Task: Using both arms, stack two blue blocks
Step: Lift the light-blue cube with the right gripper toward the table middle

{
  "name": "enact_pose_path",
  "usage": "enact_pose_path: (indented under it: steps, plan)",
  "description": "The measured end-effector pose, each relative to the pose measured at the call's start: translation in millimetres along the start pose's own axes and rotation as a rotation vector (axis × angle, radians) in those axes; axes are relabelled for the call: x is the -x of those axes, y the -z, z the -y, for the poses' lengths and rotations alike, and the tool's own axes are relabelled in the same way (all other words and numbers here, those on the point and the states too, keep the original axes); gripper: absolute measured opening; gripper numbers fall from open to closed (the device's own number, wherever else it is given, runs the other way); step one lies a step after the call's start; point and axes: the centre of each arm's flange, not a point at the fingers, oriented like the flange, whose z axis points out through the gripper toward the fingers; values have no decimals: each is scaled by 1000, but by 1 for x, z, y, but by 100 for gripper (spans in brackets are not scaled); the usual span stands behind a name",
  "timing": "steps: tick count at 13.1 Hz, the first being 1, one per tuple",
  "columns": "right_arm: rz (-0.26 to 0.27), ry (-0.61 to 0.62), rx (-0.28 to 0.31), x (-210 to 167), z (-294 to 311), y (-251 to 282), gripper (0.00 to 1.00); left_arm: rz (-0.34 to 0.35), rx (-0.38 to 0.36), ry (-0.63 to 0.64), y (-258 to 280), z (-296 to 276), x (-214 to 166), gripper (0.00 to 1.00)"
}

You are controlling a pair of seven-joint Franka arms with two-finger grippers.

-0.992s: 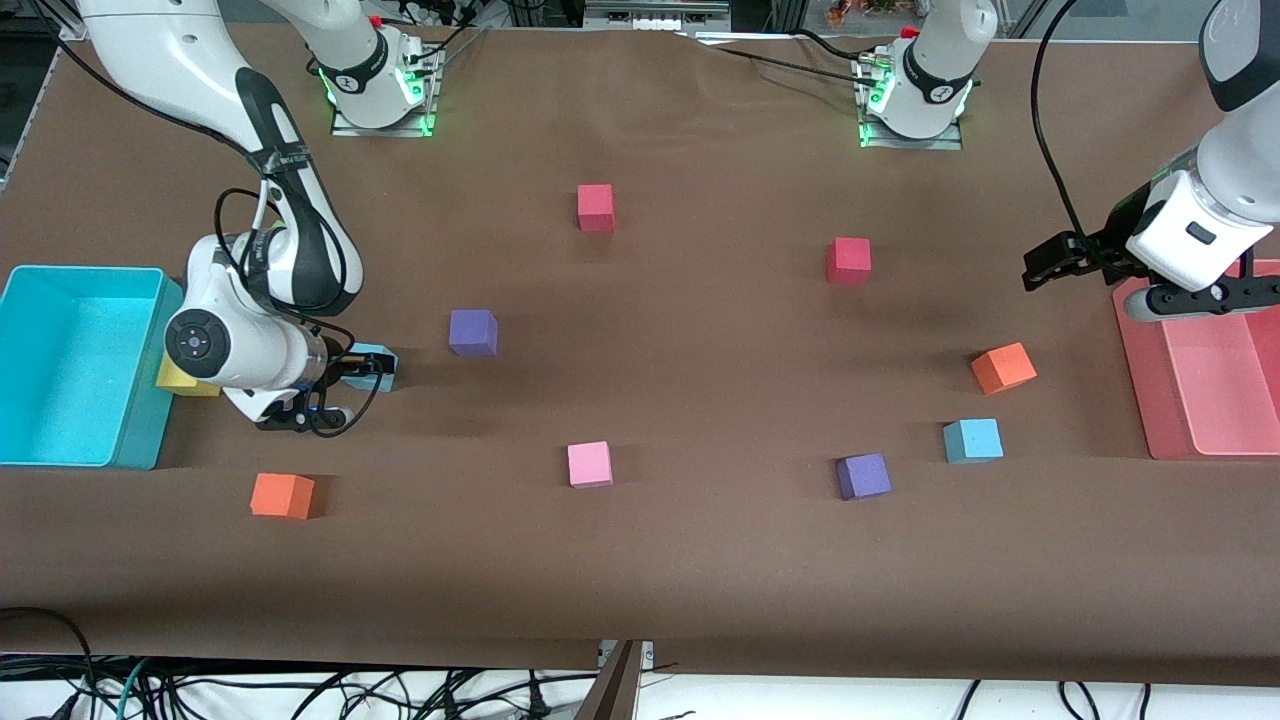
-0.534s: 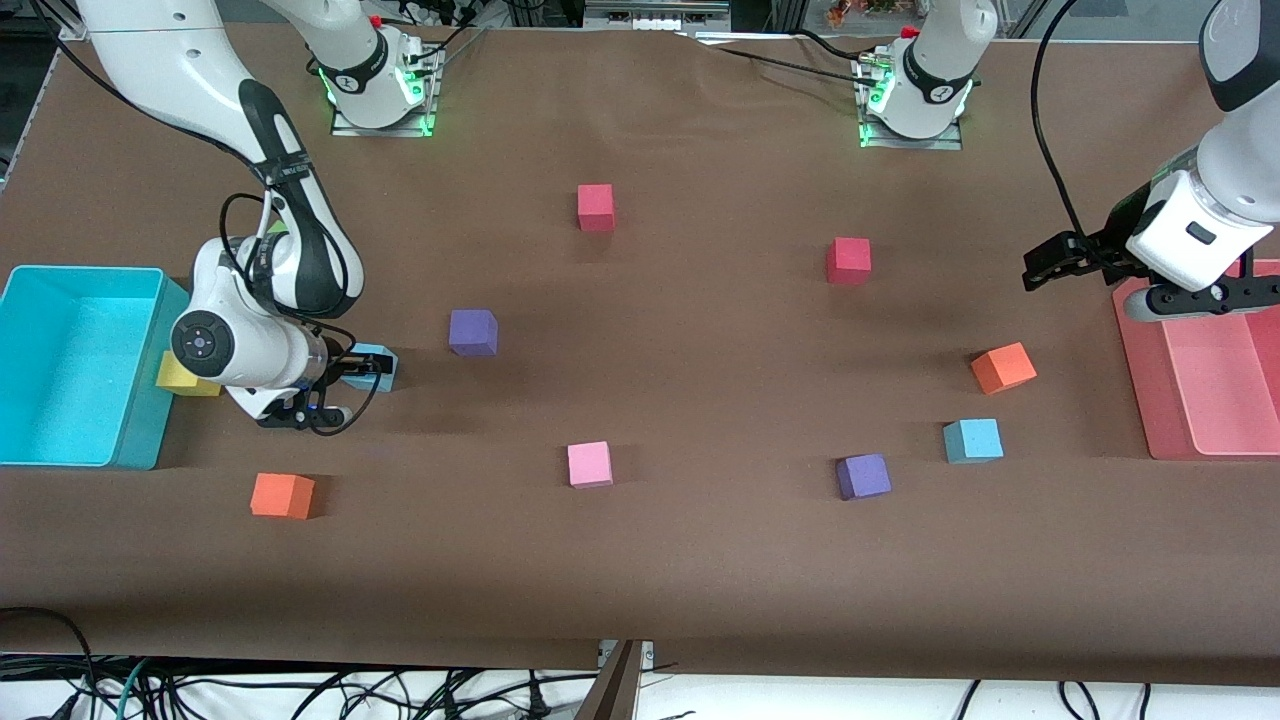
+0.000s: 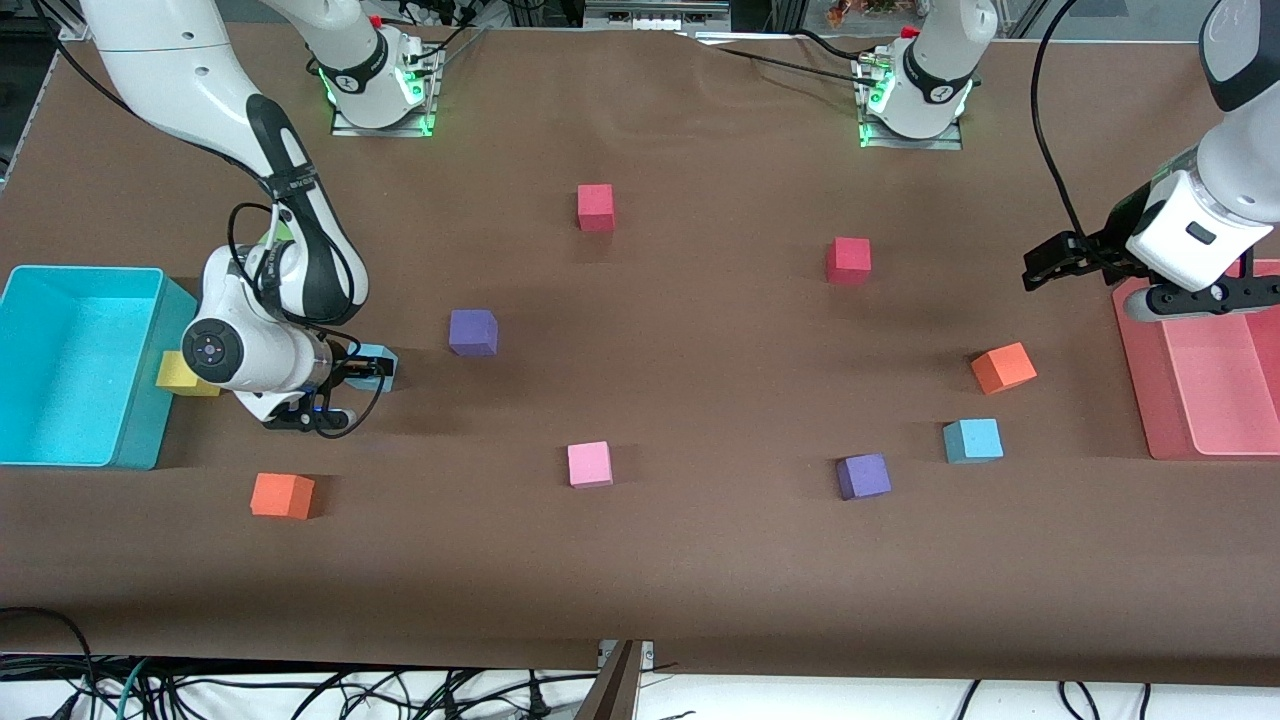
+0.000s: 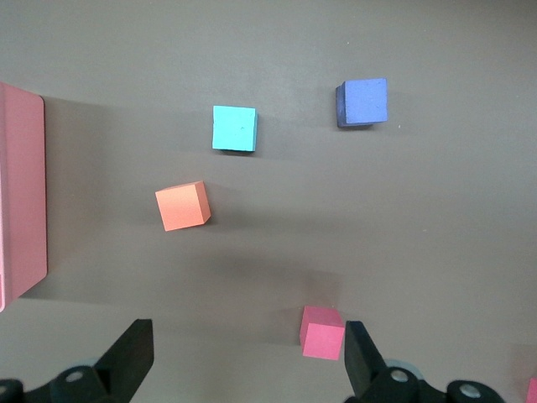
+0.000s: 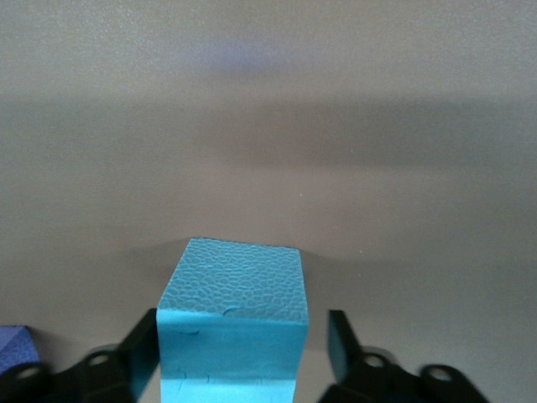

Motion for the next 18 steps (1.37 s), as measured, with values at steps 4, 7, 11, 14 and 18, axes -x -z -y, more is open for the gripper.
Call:
enact_pose_path:
  steps: [4, 7, 11, 14, 18]
  plan:
    - [-12, 5, -2, -4, 3, 9, 56, 0, 0, 0, 0, 0, 0, 100]
    - [15, 26, -9, -13, 25, 51, 56, 0, 0, 0, 0, 0, 0, 100]
    - [9, 28, -6, -11, 108, 124, 52, 0, 0, 0, 0, 0, 0, 100]
    - [-21, 53, 18, 18, 221, 134, 52, 0, 0, 0, 0, 0, 0, 100]
    - [-60, 59, 46, 53, 367, 98, 52, 1, 0, 0, 0, 0, 0, 100]
